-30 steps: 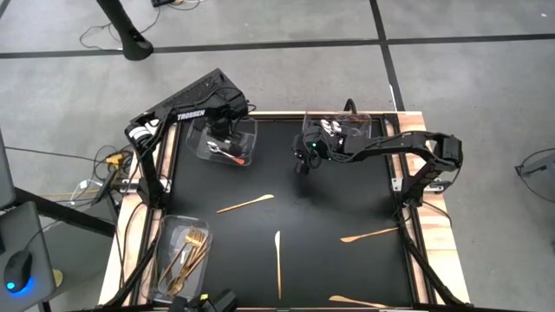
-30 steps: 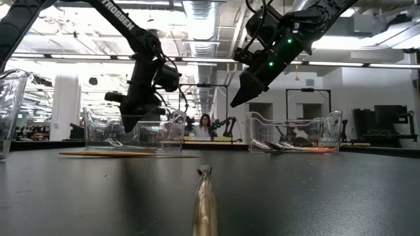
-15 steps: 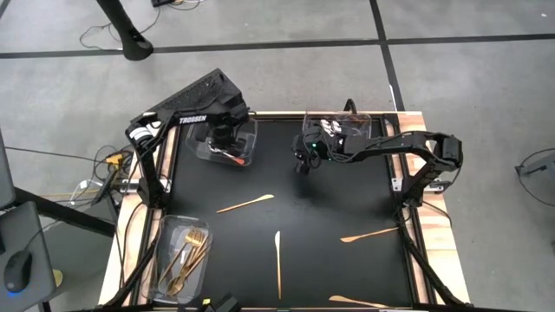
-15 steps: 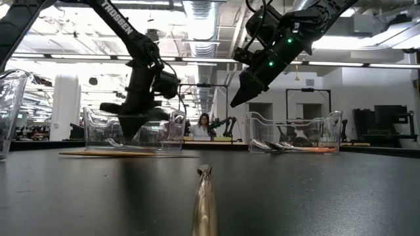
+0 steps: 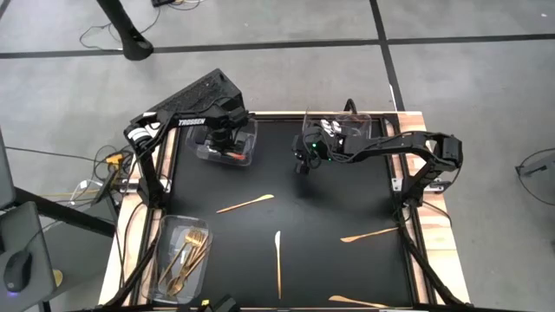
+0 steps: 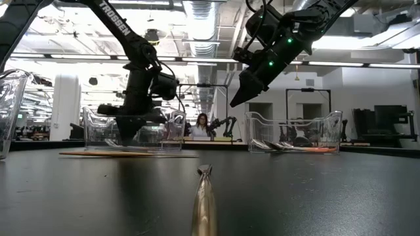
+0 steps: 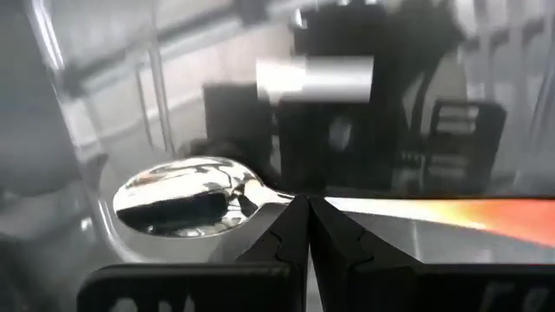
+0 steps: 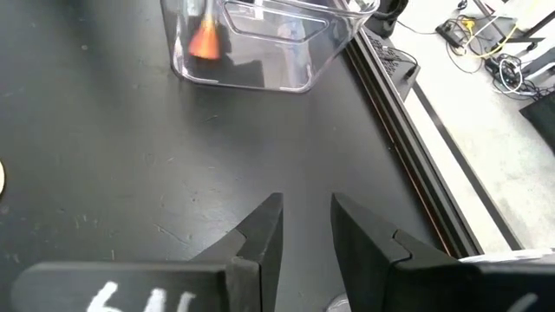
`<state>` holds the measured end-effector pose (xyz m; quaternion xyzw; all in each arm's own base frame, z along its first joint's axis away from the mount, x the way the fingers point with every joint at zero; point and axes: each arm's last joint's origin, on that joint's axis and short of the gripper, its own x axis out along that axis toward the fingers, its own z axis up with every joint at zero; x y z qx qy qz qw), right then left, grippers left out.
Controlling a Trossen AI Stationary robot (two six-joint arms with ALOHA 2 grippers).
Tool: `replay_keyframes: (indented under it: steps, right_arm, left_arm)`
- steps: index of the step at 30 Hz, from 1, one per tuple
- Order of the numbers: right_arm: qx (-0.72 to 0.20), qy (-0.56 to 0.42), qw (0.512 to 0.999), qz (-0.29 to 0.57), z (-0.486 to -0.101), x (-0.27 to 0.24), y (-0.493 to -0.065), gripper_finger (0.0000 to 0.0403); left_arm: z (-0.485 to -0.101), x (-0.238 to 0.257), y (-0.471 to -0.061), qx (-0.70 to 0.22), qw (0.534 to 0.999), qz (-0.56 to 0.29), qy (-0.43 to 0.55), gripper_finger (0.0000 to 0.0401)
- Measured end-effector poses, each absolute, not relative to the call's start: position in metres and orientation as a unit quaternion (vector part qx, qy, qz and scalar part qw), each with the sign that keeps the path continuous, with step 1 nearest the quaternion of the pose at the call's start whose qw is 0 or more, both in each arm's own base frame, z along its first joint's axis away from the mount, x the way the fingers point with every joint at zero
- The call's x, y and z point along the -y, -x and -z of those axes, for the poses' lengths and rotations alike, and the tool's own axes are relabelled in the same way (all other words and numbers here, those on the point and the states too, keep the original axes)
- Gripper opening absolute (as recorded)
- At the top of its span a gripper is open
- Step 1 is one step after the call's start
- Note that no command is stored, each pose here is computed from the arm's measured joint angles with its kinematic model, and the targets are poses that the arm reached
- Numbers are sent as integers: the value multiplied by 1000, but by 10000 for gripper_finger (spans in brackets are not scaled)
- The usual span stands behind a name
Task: Sort silverware by color (type)
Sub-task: Remove the silver and orange spoon from the top left transparent bin
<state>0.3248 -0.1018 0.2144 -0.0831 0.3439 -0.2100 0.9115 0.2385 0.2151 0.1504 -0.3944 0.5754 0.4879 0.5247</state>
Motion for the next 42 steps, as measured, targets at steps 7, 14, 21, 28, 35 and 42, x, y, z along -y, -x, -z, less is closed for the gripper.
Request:
replay_keyframes:
  steps: [7,14,21,28,35,42]
  right_arm:
    - [-344,83,911,210,-214,102,-325,123]
    - [-348,79,910,210,-214,102,-324,123]
    - [-348,79,910,210,-214,102,-324,123]
    - [-353,79,908,209,-213,101,-324,123]
    - [-354,80,908,209,-213,101,-323,123]
    - [-355,86,908,206,-213,101,-323,123]
  left_arm:
    - [-160,-228,-249,-541,560,-511,364,0]
    - [-169,-230,-252,-537,561,-510,370,0]
    - [-168,-230,-252,-493,524,-555,418,21]
    - [-168,-230,-251,-462,500,-583,443,105]
    - [-166,-229,-251,-432,480,-606,465,145]
    - [-147,-220,-248,-389,453,-623,506,135]
